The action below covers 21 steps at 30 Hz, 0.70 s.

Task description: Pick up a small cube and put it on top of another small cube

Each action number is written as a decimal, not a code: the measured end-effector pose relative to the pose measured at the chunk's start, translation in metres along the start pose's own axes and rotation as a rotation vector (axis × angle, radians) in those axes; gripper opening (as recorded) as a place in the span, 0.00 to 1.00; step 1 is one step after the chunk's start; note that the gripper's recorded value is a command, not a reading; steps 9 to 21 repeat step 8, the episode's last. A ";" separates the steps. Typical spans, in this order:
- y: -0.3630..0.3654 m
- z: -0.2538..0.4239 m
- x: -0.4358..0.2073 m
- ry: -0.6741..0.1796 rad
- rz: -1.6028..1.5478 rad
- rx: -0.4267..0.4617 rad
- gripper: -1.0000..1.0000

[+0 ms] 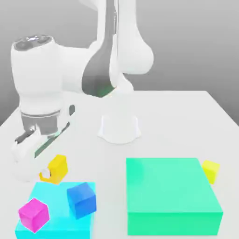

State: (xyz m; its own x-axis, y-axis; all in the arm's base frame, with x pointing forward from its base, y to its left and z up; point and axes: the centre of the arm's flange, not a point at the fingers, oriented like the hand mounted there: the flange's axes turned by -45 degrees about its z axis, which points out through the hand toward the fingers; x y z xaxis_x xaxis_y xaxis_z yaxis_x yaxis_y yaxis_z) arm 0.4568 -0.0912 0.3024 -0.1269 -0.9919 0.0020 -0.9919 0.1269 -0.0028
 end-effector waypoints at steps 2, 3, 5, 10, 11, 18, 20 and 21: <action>0.000 0.016 0.005 0.002 0.004 -0.001 0.00; 0.000 0.027 0.006 0.002 0.006 -0.001 0.00; 0.000 0.048 0.002 0.000 -0.002 -0.001 1.00; 0.000 0.048 0.002 0.000 -0.002 -0.001 1.00; 0.000 0.048 0.002 0.000 -0.002 -0.001 1.00; 0.000 0.048 0.002 0.000 -0.002 -0.001 1.00; 0.000 0.048 0.002 0.000 -0.002 -0.001 1.00; 0.000 0.048 0.002 0.000 -0.002 -0.001 1.00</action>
